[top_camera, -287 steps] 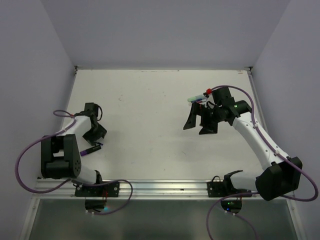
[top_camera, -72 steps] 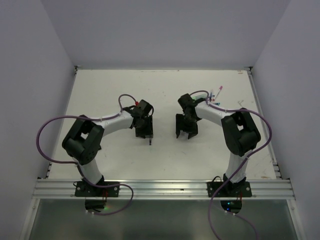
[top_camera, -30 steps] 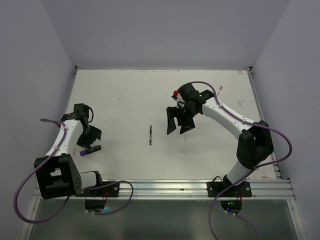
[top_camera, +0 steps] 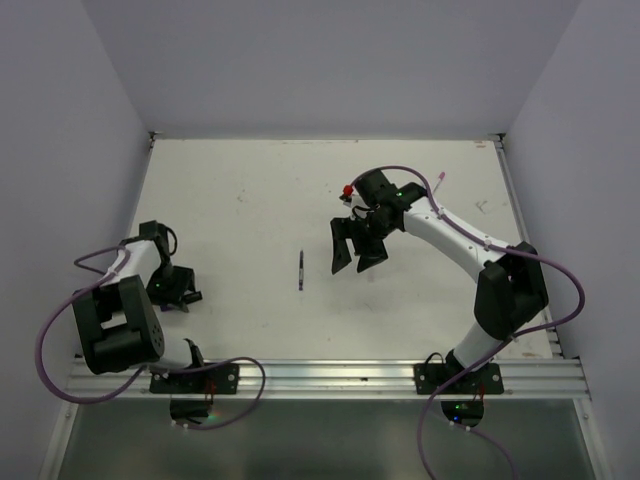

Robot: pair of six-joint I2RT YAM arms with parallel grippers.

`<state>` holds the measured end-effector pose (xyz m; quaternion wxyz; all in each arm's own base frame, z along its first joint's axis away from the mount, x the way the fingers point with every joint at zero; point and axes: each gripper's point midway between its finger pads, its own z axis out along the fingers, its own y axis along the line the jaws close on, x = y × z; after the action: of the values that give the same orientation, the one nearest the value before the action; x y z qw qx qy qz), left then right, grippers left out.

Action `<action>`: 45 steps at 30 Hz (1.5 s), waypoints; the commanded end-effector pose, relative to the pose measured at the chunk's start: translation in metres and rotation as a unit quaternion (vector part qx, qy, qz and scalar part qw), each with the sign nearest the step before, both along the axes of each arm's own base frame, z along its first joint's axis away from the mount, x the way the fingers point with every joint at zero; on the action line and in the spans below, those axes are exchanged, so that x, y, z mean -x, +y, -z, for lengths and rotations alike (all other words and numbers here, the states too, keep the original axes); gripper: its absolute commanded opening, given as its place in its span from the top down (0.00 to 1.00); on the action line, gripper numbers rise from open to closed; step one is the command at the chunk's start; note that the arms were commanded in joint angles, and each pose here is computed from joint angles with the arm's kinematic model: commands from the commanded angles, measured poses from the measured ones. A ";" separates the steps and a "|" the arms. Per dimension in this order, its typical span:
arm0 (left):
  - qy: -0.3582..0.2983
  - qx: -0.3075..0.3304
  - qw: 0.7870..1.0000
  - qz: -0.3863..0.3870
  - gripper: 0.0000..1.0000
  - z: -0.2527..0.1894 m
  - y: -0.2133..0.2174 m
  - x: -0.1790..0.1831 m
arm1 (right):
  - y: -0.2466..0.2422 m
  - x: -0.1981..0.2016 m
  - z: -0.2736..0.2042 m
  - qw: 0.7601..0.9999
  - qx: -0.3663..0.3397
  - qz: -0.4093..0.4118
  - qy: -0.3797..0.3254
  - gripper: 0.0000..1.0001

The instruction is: Open the pen caps

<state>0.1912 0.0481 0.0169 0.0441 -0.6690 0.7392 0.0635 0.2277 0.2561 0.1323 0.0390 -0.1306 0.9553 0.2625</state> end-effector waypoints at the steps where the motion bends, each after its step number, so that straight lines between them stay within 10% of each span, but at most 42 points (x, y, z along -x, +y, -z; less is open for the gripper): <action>1: -0.003 -0.004 1.000 -0.010 0.39 0.003 0.005 -0.006 | 0.004 0.000 -0.012 1.000 -0.017 -0.012 -0.015 0.24; 10: 0.030 -0.005 0.999 0.032 0.46 0.017 0.006 0.008 | 0.004 -0.005 -0.012 1.000 -0.011 -0.010 -0.023 0.24; 19: 0.030 0.017 0.996 0.086 1.00 0.027 -0.009 0.019 | 0.003 -0.007 -0.016 0.999 -0.007 -0.005 -0.035 0.24; 31: -0.127 0.057 0.972 0.191 1.00 -0.080 -0.113 -0.060 | -0.005 -0.006 -0.019 0.999 0.008 0.008 -0.041 0.24; 37: -0.222 0.097 0.892 0.381 1.00 -0.120 -0.190 -0.089 | 0.021 -0.004 -0.042 0.998 -0.060 0.003 -0.002 0.24; 45: -0.389 0.194 0.663 0.610 1.00 -0.135 -0.287 -0.071 | 0.063 -0.036 -0.078 0.986 -0.165 0.033 0.000 0.28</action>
<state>0.2642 -0.2023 0.1171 0.1690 -0.1658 0.9311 -0.2776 0.2478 0.2960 0.1837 0.0598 -0.1040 0.9267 0.3562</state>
